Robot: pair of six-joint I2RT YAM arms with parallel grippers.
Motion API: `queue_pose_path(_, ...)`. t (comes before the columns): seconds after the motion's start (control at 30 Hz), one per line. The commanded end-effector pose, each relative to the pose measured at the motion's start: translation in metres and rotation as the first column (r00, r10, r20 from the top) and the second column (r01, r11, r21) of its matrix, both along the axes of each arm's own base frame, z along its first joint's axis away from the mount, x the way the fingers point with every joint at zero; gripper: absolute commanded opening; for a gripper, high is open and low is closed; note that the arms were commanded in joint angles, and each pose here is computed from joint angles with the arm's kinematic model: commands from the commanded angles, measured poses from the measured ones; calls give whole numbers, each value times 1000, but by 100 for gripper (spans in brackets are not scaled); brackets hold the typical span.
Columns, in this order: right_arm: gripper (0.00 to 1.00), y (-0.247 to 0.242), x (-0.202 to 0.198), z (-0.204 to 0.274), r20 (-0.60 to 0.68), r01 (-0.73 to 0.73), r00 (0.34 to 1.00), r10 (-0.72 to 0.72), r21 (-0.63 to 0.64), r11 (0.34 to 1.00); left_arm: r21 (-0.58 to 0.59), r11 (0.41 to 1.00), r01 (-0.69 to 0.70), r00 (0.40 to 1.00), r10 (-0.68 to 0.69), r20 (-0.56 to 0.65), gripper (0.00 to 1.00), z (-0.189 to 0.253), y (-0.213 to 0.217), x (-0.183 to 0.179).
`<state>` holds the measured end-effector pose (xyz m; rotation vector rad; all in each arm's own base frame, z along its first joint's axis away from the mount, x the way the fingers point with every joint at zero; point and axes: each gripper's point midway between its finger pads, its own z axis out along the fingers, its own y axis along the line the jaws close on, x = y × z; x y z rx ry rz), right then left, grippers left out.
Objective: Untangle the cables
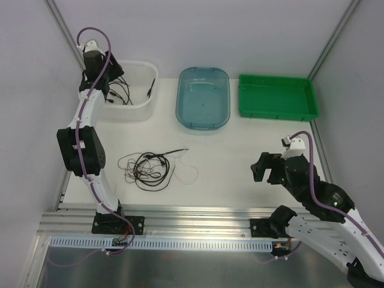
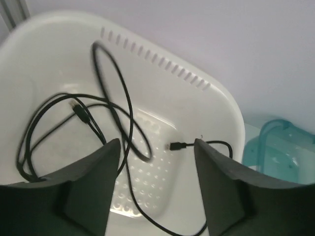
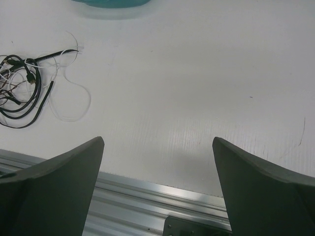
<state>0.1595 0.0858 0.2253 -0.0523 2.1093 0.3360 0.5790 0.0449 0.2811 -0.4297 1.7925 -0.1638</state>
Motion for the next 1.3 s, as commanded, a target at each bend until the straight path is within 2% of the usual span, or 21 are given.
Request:
queue_pose_path(0.0, 97, 6, 4, 0, -1, -21, 1000, 21, -17, 1000, -72, 995, 68, 991, -59, 123, 66, 47, -13, -3)
queue_pose_path(0.03, 97, 7, 4, 0, -5, -26, 1000, 25, -14, 1000, -69, 995, 73, 988, -62, 143, 78, 58, -14, -11)
queue_pose_path(0.07, 97, 9, 4, 0, -2, -33, 999, 33, -8, 999, -73, 995, 73, 989, -63, 133, 95, 55, -16, -17)
queue_pose_path(0.1, 97, 11, 4, 0, -7, -37, 999, 37, -5, 999, -69, 995, 71, 984, -58, 167, 99, 76, -16, -32)
queue_pose_path(0.17, 97, 17, 4, -3, -14, -63, 998, 63, 8, 998, -88, 994, 67, 988, -54, 145, 99, 67, -19, -50)
queue_pose_path(0.2, 97, 21, 4, -3, -20, -73, 997, 74, 13, 997, -94, 993, 67, 986, -52, 162, 99, 81, -22, -70)
queue_pose_path(0.23, 97, 25, 2, -6, -35, -93, 995, 94, 19, 995, -123, 990, 61, 992, -46, 119, 99, 63, -26, -83)
queue_pose_path(0.3, 97, 32, 2, -8, -49, -119, 992, 120, 29, 993, -145, 986, 80, 994, -69, 85, 99, 62, -42, -117)
queue_pose_path(0.33, 97, 38, 1, -11, -71, -137, 988, 140, 34, 990, -156, 985, 75, 997, -74, 15, 99, 34, -48, -131)
queue_pose_path(0.4, 97, 48, -2, -15, -103, -178, 978, 182, 47, 983, -150, 982, 116, 993, -118, -5, 99, 30, -71, -164)
queue_pose_path(0.43, 97, 52, -2, -20, -128, -189, 973, 193, 45, 981, -146, 982, 119, 984, -136, -114, 99, -8, -80, -184)
queue_pose_path(0.5, 97, 59, -4, -24, -151, -209, 965, 215, 55, 976, -132, 980, 151, 972, -172, -162, 99, -24, -95, -217)
queue_pose_path(0.57, 97, 67, -6, -29, -175, -234, 954, 242, 68, 970, -100, 984, 146, 933, -170, -316, 99, -76, -105, -254)
queue_pose_path(0.6, 97, 69, -8, -33, -189, -245, 949, 253, 68, 967, -100, 983, 152, 923, -178, -341, 99, -85, -107, -268)
queue_pose_path(0.73, 97, 80, -11, -49, -229, -264, 935, 273, 69, 962, -149, 983, 108, 809, -174, -561, 99, -168, -111, -327)
queue_pose_path(0.93, 97, 103, -15, -72, -279, -278, 915, 291, 88, 957, -143, 982, 123, 687, -188, -702, 99, -220, -134, -359)
queue_pose_path(1.03, 97, 114, -18, -80, -293, -287, 908, 299, 85, 954, -124, 977, 171, 614, -204, -763, 93, -240, -154, -370)
queue_pose_path(1.1, 97, 117, -16, -83, -285, -282, 914, 288, 64, 957, -105, 967, 232, 566, -223, -794, 79, -253, -172, -381)
queue_pose_path(1.17, 97, 121, -18, -87, -298, -287, 910, 288, 47, 957, -112, 960, 256, 549, -240, -801, 68, -258, -190, -383)
queue_pose_path(1.2, 97, 122, -17, -88, -295, -283, 913, 281, 37, 958, -117, 954, 275, 545, -255, -799, 55, -258, -198, -384)
queue_pose_path(1.27, 97, 125, -16, -89, -296, -275, 915, 273, 35, 961, -129, 931, 342, 535, -305, -788, 43, -253, -225, -387)
